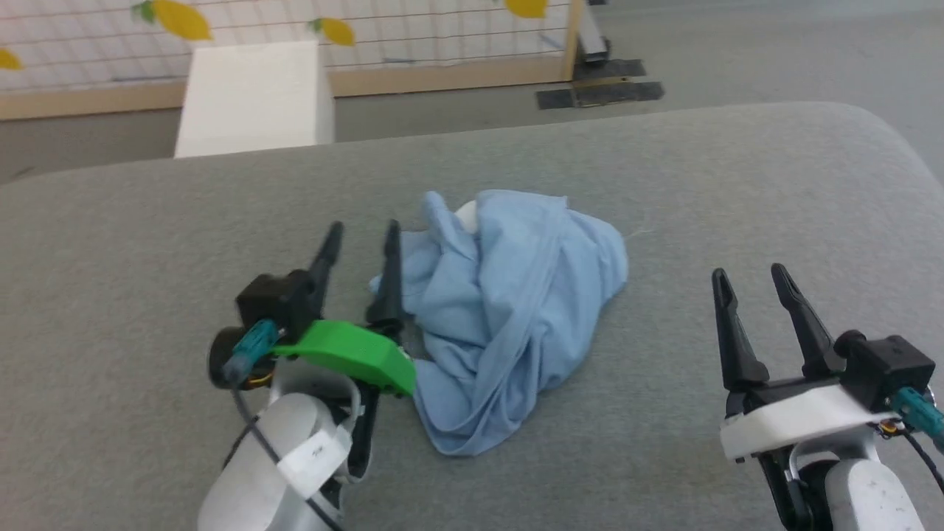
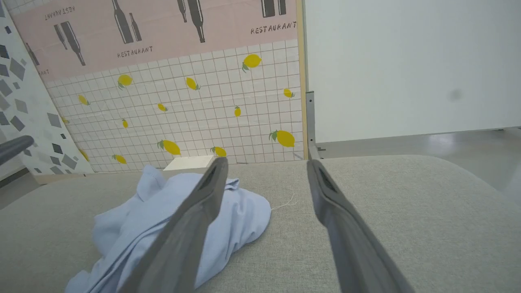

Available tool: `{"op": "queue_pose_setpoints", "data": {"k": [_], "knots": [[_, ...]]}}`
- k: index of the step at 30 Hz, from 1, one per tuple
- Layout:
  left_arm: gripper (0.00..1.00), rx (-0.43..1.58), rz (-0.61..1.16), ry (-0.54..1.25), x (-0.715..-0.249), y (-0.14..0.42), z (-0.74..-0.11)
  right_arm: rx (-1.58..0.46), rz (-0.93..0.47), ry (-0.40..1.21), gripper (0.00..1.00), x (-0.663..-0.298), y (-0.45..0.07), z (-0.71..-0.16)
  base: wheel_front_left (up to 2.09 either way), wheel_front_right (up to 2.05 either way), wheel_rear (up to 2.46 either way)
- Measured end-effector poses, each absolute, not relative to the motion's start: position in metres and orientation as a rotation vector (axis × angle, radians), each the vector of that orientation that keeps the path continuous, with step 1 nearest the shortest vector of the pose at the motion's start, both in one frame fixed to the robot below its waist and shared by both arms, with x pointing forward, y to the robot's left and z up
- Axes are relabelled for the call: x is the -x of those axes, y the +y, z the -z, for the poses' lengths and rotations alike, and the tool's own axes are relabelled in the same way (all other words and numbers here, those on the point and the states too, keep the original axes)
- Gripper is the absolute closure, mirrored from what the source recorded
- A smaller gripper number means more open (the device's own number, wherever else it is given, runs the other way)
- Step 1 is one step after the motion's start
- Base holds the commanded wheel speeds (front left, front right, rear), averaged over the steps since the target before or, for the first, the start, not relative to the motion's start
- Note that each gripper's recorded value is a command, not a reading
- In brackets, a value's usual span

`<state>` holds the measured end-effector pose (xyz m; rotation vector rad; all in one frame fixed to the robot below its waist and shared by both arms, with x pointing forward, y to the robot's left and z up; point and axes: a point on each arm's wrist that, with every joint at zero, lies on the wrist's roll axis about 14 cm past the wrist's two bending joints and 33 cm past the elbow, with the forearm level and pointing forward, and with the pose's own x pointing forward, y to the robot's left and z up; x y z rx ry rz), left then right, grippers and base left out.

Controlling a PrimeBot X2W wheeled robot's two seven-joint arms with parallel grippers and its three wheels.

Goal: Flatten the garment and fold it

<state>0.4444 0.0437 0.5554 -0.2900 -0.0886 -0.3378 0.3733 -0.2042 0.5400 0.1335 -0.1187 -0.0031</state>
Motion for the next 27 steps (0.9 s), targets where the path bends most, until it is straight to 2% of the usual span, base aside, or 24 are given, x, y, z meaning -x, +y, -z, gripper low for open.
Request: {"op": "queue_pose_setpoints", "data": {"k": [5,13,21,22,23,24,25,27], "knots": [[0.0,0.23,0.183,-0.16,-0.437,0.097,-0.557,-0.219,-0.114,-0.061,0.0,-0.402,-0.168,-0.543,0.0,0.0,0.0],[0.0,0.192,0.017,-0.207,-0.423,0.15,-0.557,-0.253,-0.306,0.414,0.0,-0.424,-0.104,-0.475,0.0,0.0,0.0],[0.0,0.202,-0.047,-0.145,-0.416,0.17,-0.531,-0.312,-0.388,0.646,0.0,-0.439,-0.076,-0.439,0.0,0.0,0.0],[0.0,0.197,-0.054,-0.138,-0.415,0.172,-0.528,-0.311,-0.396,0.665,0.2,-0.44,-0.073,-0.435,0.0,0.0,0.0],[0.0,0.191,-0.061,-0.132,-0.414,0.175,-0.526,-0.313,-0.406,0.672,0.53,-0.443,-0.069,-0.434,0.0,0.0,0.0],[0.0,0.188,-0.067,-0.127,-0.414,0.177,-0.524,-0.317,-0.416,0.672,0.75,-0.445,-0.065,-0.434,0.0,0.0,0.0],[0.0,0.186,-0.075,-0.122,-0.413,0.18,-0.522,-0.324,-0.426,0.651,1.0,-0.45,-0.061,-0.438,0.0,0.0,0.0],[0.0,0.182,-0.088,-0.114,-0.412,0.185,-0.519,-0.353,-0.444,0.587,1.0,-0.46,-0.053,-0.451,0.0,0.0,0.0]]}}
